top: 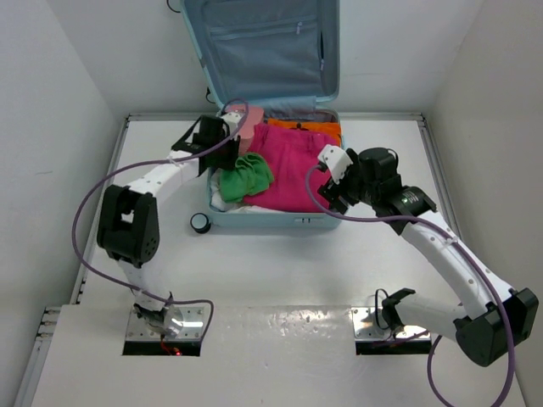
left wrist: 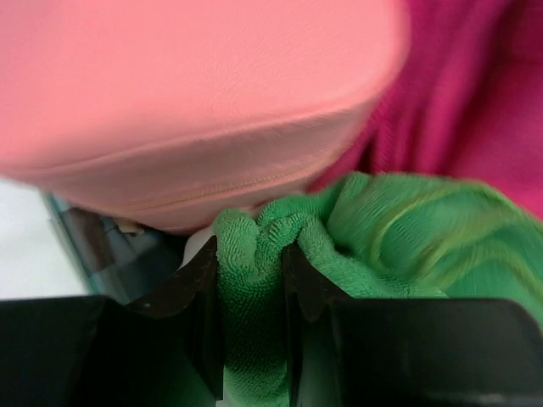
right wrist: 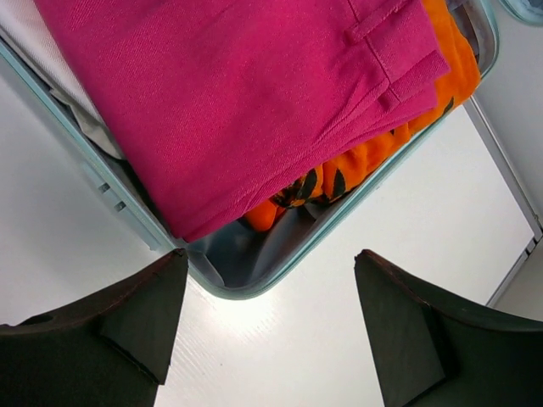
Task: Pack the luggage
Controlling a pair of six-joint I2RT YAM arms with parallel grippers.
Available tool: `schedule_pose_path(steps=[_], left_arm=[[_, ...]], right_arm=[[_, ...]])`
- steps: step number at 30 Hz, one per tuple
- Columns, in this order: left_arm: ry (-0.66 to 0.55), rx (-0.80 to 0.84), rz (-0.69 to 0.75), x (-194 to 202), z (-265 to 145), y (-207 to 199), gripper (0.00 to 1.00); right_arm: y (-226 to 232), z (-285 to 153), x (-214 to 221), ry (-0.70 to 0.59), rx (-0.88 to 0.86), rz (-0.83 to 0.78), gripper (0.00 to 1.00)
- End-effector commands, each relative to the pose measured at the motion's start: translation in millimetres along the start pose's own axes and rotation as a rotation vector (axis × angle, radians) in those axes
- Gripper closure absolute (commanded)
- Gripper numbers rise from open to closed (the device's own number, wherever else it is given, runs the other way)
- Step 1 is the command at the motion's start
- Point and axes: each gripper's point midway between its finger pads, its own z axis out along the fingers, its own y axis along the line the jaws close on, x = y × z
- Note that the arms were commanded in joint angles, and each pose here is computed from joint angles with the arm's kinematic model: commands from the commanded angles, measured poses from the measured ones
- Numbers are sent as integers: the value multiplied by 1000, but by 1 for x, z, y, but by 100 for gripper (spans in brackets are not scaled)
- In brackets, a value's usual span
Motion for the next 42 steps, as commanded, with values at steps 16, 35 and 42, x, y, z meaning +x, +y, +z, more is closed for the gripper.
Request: schedule_pose_path(steps=[16,35,42], left_arm=[[-228,67,127,-52,-61,-40,25],[-704,-245,-201,-242,-194,67,16],[-839,-79,-274,-266,-144,133,52]], right_arm=[[-14,-12,-24,-76,21,17,22],[-122,-49,-59,-278,413,429,13],[-169,-49,-68,-434,393,531,3]])
